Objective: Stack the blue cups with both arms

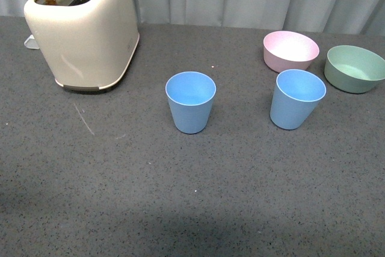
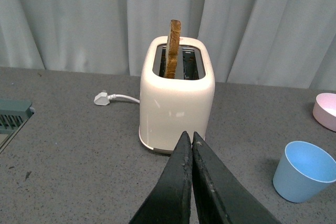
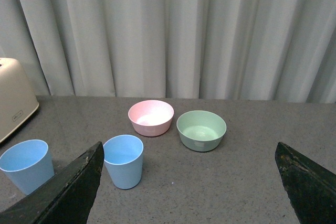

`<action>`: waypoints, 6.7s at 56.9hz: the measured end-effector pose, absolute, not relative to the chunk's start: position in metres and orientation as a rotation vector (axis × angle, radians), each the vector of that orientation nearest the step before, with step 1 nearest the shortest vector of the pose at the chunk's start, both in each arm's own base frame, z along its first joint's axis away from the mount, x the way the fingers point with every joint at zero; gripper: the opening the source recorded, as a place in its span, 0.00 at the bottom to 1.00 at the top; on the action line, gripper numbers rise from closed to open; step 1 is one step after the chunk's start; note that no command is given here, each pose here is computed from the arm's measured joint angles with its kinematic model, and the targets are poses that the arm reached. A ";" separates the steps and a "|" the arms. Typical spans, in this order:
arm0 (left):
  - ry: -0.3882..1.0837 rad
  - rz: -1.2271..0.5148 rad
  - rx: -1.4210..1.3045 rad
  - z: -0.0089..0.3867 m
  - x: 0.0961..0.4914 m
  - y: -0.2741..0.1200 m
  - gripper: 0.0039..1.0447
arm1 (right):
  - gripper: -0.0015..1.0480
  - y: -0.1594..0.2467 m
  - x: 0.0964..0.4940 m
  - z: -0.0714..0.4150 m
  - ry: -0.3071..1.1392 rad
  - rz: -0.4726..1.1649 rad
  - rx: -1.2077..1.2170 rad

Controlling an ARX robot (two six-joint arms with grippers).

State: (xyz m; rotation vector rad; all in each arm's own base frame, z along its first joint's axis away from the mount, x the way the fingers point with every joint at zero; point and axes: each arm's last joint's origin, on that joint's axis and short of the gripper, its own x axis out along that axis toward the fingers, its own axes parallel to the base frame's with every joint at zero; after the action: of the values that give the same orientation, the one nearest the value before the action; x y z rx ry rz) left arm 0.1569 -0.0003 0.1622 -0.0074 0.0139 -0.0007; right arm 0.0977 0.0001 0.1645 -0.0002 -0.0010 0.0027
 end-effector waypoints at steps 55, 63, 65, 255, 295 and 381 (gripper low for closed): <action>-0.022 0.000 -0.007 0.173 0.116 0.000 0.03 | 0.91 0.000 0.098 0.165 -0.001 0.003 0.000; -0.023 0.000 -0.007 0.173 0.113 0.000 0.03 | 0.91 0.000 0.098 0.164 -0.001 0.002 0.000; -0.023 0.000 -0.007 0.173 0.112 0.000 0.03 | 0.91 0.000 0.098 0.165 -0.001 0.002 0.000; -0.017 -0.002 -0.005 0.170 0.097 0.000 0.94 | 0.01 0.111 0.376 0.181 0.965 0.312 0.322; -0.017 -0.002 -0.005 0.170 0.097 0.000 0.94 | 0.08 0.166 0.372 0.172 1.022 0.367 0.262; -0.016 0.000 -0.005 0.170 0.097 0.000 0.94 | 0.01 0.014 0.179 0.161 0.018 0.005 0.000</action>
State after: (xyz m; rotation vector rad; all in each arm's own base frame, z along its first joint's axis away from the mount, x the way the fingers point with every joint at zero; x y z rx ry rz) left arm 0.0967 -0.0002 0.1697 -0.0048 -0.0158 -0.0004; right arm 0.1786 0.0138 0.1611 -0.0002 0.0177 0.0053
